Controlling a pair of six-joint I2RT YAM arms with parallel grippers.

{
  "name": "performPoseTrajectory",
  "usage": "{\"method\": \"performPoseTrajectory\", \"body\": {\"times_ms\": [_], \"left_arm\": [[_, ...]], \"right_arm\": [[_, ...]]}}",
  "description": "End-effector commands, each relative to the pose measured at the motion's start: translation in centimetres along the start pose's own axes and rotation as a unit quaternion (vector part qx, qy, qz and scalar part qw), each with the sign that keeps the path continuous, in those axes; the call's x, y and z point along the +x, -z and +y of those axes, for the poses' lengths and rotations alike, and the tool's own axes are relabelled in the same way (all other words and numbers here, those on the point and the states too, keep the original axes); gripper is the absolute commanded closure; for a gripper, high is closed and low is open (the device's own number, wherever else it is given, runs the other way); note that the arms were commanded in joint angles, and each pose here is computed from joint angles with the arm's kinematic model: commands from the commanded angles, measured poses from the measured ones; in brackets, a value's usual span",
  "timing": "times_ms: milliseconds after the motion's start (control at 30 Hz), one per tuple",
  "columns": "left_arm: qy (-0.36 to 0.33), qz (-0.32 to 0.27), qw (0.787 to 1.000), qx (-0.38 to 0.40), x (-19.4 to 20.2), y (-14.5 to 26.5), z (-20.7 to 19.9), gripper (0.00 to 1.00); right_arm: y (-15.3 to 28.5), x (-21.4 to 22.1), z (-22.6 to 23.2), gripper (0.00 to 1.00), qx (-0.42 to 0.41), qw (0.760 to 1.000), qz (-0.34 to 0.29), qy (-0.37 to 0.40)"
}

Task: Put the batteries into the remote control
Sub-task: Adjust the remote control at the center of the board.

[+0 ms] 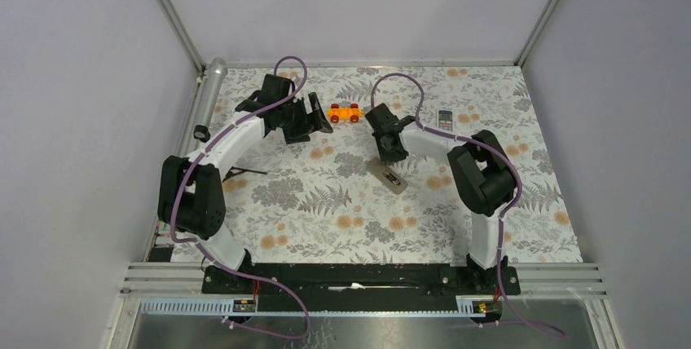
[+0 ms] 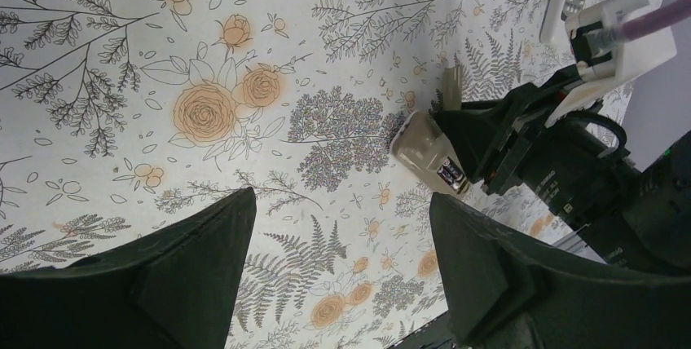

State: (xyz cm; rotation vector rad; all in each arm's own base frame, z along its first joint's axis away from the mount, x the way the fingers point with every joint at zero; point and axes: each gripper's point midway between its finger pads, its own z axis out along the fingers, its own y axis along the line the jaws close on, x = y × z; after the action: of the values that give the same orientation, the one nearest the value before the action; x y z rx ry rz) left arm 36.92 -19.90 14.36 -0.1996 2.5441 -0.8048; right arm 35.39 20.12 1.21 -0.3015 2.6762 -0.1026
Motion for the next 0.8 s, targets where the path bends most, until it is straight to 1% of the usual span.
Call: {"method": "performPoseTrajectory", "body": {"times_ms": [0,67,200,267,333,433,500,600,667,767], "left_arm": [[-0.012,-0.016,1.0,0.005,-1.2,0.2,-0.4,0.17],[-0.01,-0.014,1.0,0.003,-1.2,0.0,-0.1,0.17],[-0.009,-0.012,1.0,-0.001,-1.1,-0.2,0.2,0.17],[-0.009,-0.012,1.0,-0.002,-1.0,-0.2,0.3,0.17],[-0.01,-0.011,1.0,-0.004,-1.0,-0.2,0.5,0.17],[-0.008,-0.008,1.0,-0.002,-0.8,-0.4,0.7,0.17],[-0.007,0.0,1.0,0.006,-0.5,-0.5,0.5,0.17],[0.0,0.013,1.0,0.013,0.1,-0.8,0.5,0.17],[0.006,0.019,1.0,0.02,0.4,-1.1,0.5,0.17],[0.011,0.028,0.999,0.024,0.8,-1.5,0.4,0.17]], "right_arm": [[1.6,-0.8,3.3,0.88,-0.06,0.997,-0.018,0.033],[1.9,-0.7,3.4,0.89,-0.061,0.997,-0.018,0.035],[2.5,-1.4,1.2,0.9,-0.013,0.999,-0.011,0.032],[3.2,-2.0,0.3,0.91,-0.01,0.999,-0.015,0.038],[4.1,-2.4,-0.2,0.91,-0.033,0.998,-0.018,0.058],[5.6,-1.9,0.7,0.91,-0.103,0.987,-0.012,0.124],[6.1,-1.5,0.5,0.91,-0.111,0.983,-0.009,0.145],[5.3,-0.9,-1.8,0.91,-0.055,0.991,0.01,0.12],[4.3,-0.3,-3.7,0.91,-0.017,0.996,0.023,0.079],[3.3,0.4,-5.0,0.92,0.005,0.998,0.022,0.05]]}}
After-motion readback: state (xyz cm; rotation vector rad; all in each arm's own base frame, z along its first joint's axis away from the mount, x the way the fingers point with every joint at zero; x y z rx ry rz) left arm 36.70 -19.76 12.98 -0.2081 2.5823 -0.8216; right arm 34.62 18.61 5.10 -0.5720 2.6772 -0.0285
